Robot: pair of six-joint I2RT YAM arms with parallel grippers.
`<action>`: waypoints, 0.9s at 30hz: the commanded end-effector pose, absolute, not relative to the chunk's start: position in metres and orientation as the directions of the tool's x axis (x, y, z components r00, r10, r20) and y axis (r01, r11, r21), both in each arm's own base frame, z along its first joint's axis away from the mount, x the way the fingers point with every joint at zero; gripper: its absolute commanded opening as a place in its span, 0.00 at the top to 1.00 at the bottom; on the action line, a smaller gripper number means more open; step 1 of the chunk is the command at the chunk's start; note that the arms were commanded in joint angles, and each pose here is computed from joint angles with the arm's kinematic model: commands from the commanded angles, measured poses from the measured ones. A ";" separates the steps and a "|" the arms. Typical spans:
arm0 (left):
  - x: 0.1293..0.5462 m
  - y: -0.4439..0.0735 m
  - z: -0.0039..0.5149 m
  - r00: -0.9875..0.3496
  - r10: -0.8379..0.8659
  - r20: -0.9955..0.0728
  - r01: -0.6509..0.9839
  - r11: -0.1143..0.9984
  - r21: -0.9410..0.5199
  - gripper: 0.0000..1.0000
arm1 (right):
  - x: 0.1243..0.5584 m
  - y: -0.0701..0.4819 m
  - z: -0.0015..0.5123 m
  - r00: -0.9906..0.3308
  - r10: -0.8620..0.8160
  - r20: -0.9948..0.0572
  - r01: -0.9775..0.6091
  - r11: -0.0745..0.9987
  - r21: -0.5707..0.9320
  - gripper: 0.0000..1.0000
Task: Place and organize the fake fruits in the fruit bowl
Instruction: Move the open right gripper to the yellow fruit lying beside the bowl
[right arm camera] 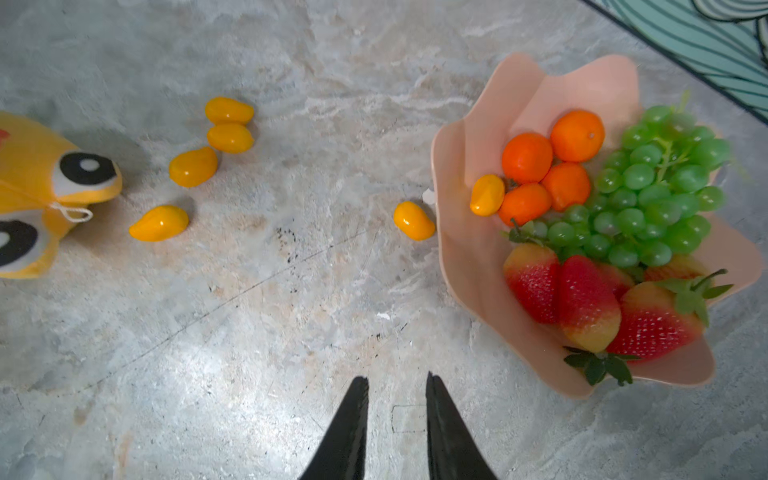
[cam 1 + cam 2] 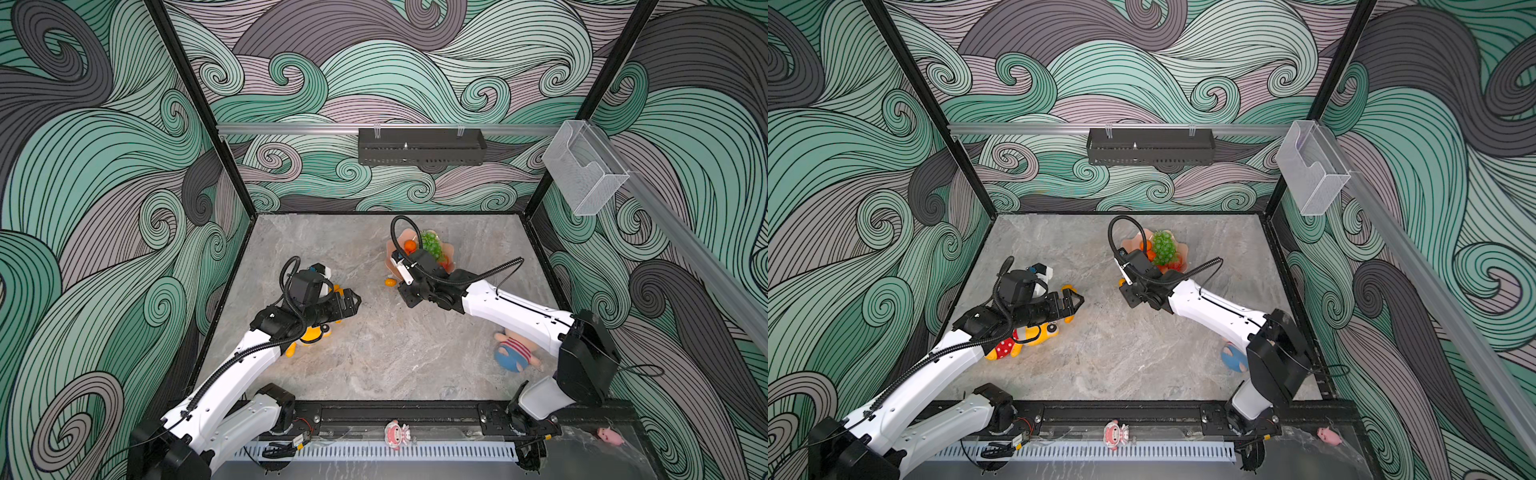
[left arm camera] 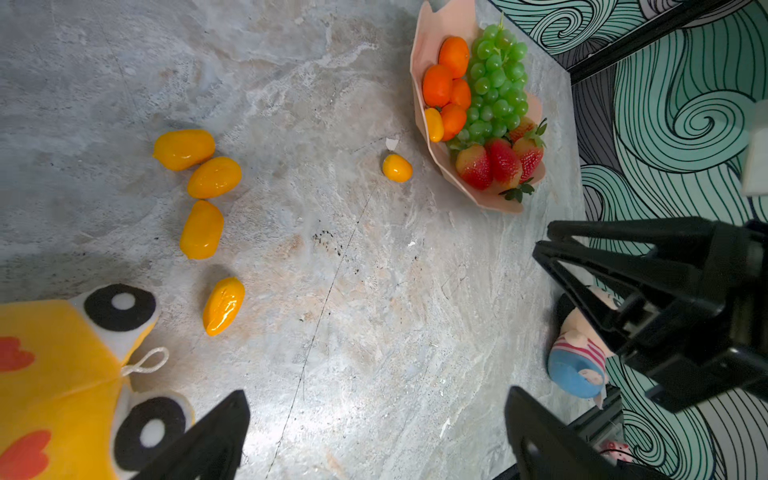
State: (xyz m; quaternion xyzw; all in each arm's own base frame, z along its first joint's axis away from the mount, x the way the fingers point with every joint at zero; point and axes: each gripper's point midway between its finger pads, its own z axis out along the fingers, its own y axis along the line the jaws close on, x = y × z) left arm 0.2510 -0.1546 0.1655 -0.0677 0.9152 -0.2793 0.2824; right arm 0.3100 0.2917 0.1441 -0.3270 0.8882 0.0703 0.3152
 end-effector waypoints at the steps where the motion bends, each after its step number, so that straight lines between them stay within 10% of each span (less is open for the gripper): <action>1: 0.257 -0.148 0.164 -0.822 -0.314 -0.476 -0.013 0.844 -0.536 0.01 | 0.299 0.306 0.133 -0.607 -0.576 -0.548 -0.683 0.731 -0.011 0.76; 27: 0.302 -0.138 0.157 -0.835 -0.402 -0.376 -0.052 0.738 -0.673 0.02 | 0.368 0.346 0.063 -0.607 -0.743 -0.282 -0.711 0.666 -0.225 0.67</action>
